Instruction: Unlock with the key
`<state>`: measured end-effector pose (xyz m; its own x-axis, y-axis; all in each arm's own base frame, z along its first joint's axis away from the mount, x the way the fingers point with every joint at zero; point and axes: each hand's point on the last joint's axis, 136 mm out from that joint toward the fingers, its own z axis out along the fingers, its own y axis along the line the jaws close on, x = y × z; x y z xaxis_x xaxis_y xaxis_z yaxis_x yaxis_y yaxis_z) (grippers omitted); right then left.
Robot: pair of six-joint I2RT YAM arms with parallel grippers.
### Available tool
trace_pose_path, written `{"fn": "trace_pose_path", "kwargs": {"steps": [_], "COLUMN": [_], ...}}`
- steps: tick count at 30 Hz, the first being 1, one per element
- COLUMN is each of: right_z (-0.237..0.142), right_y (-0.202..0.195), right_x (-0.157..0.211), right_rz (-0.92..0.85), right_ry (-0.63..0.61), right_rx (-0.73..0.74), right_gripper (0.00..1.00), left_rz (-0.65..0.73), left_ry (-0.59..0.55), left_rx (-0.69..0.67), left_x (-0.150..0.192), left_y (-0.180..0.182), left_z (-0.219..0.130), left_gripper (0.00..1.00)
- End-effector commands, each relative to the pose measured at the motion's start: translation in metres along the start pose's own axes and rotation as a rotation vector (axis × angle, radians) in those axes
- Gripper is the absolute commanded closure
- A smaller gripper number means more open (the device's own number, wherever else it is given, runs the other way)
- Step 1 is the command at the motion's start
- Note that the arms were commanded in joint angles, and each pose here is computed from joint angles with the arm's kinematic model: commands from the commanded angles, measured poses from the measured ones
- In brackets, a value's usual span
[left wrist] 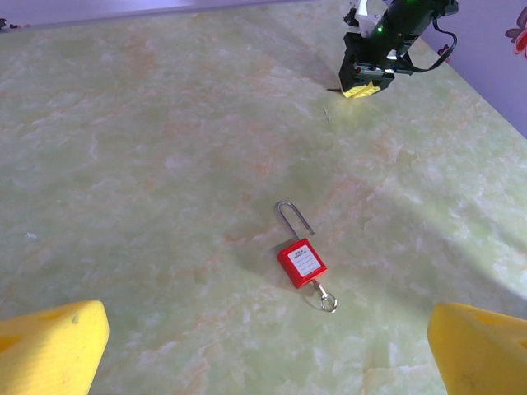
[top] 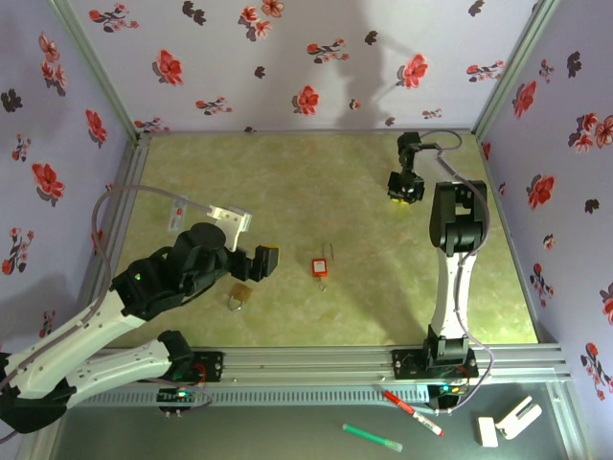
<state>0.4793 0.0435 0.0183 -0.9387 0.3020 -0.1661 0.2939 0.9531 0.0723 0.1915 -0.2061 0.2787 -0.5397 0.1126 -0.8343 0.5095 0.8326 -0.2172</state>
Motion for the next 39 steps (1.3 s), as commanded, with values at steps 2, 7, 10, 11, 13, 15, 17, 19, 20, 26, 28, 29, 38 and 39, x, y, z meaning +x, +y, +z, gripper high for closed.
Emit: {"fn": "trace_pose_path", "kwargs": {"steps": [2,7,10,11,13,15,17,19,20,26,28,29,38,39], "right_z": [0.015,0.011,0.007,0.006,0.002,-0.002,-0.008,-0.016,-0.022,-0.056,-0.068,-0.074,-0.129,-0.134], "right_y": [-0.005,-0.003,-0.002,-0.002,0.0,0.003,0.007,0.011,0.015,0.042,0.054,0.059,0.095,0.096], "right_x": [0.013,0.021,0.03,0.032,0.039,0.045,0.052,0.06,0.063,0.092,0.105,0.113,0.171,0.176], "right_rz": [-0.001,0.014,0.021,0.02,0.01,0.002,-0.011,-0.023,-0.03,-0.094,-0.117,-0.132,-0.25,-0.252], "right_ry": [0.045,0.044,0.041,0.04,0.039,0.041,0.035,0.027,0.018,-0.041,-0.058,-0.067,-0.145,-0.144], "right_rx": [0.008,-0.022,-0.04,-0.046,-0.053,-0.066,-0.083,-0.101,-0.112,-0.194,-0.247,-0.268,-0.468,-0.479], "right_gripper": [0.89,0.95,1.0,1.0,1.0,1.0,1.0,1.0,1.0,1.0,1.0,1.0,1.0,1.0], "left_rz": [-0.007,-0.005,-0.006,-0.008,-0.008,-0.01,-0.016,-0.028,-0.04,-0.211,-0.276,-0.316,-0.644,-0.666], "left_ry": [-0.018,-0.014,-0.016,-0.016,-0.016,-0.015,-0.014,-0.02,-0.026,-0.064,-0.076,-0.083,-0.099,-0.093], "left_rx": [-0.018,-0.022,-0.021,-0.021,-0.018,-0.015,-0.007,0.006,0.015,0.063,0.087,0.096,0.185,0.197], "left_x": [-0.005,-0.003,-0.004,-0.003,-0.004,-0.004,-0.004,-0.006,-0.007,-0.012,-0.013,-0.014,-0.011,-0.011], "left_y": [0.004,0.004,0.004,0.004,0.003,0.001,-0.001,-0.004,-0.007,-0.018,-0.023,-0.024,-0.028,-0.03], "left_z": [-0.005,-0.004,-0.003,-0.002,0.0,0.003,0.006,0.009,0.011,0.032,0.04,0.044,0.081,0.086], "left_gripper": [0.0,0.0,0.0,0.0,0.0,0.0,0.0,0.0,0.0,0.0,0.01,0.01,0.05,0.05]}}
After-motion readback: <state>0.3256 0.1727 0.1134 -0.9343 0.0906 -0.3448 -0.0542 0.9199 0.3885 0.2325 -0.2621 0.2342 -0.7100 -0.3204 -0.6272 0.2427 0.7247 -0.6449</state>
